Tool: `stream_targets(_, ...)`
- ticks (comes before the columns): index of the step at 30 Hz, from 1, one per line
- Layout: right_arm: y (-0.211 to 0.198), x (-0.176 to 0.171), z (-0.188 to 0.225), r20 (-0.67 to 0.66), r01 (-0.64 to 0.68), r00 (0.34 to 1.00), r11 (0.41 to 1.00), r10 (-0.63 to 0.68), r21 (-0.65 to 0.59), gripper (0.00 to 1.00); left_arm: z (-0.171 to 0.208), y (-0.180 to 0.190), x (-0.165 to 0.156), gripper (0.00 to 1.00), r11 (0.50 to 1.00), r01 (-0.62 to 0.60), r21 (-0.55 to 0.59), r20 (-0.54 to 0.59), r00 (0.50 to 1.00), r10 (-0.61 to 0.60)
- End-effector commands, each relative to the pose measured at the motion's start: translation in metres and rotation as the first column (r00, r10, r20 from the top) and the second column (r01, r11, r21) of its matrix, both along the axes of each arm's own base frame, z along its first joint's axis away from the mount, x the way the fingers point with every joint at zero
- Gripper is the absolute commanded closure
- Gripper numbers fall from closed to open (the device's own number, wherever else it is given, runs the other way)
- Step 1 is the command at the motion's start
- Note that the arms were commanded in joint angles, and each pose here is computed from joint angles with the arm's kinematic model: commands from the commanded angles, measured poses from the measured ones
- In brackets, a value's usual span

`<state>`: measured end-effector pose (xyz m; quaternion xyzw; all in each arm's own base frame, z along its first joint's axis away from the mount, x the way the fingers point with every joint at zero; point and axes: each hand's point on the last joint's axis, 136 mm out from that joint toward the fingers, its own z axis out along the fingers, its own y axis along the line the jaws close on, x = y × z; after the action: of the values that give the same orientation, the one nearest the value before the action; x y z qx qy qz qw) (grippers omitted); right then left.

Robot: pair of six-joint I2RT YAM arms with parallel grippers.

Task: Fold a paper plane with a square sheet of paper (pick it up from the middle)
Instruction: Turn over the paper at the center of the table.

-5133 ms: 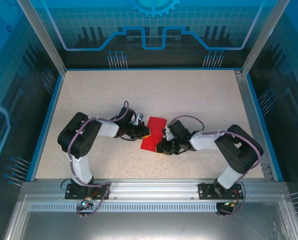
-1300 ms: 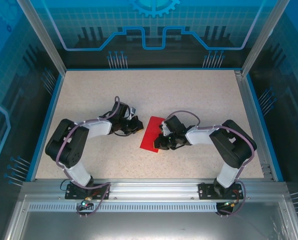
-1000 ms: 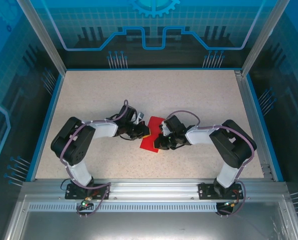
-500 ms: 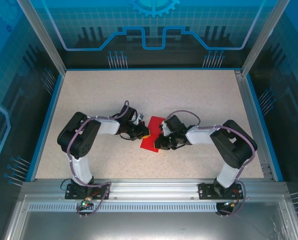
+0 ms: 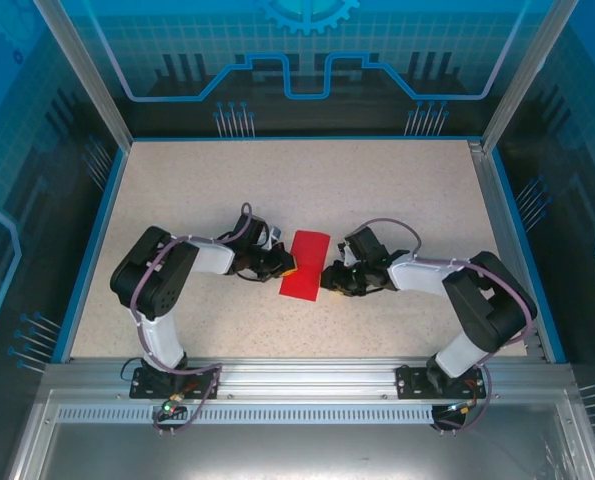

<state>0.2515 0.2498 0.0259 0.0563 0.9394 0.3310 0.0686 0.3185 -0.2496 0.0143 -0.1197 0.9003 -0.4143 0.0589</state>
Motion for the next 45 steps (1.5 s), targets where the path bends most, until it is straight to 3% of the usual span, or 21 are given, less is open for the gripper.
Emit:
stream_targets(1,0.006,0.014,0.001,-0.006,0.059,0.998,0.998,-0.059,0.035,0.68,-0.014,0.015,-0.008,0.95,0.997,-0.048,0.061,-0.055,0.997,0.052)
stream_targets(19,0.013,0.030,-0.008,-0.036,0.098,0.995,0.995,-0.097,0.027,0.69,-0.009,0.014,-0.008,0.95,0.997,-0.049,0.052,-0.048,0.998,0.051)
stream_targets(32,0.029,0.033,-0.003,-0.039,0.078,0.997,0.991,-0.074,0.106,0.74,-0.010,0.014,-0.009,0.95,0.998,-0.049,0.051,-0.051,0.997,0.051)
stream_targets(45,0.027,0.035,-0.003,-0.020,0.084,0.996,0.992,-0.083,0.097,0.71,-0.005,0.015,-0.006,0.95,0.997,-0.062,0.047,-0.047,0.997,0.064)
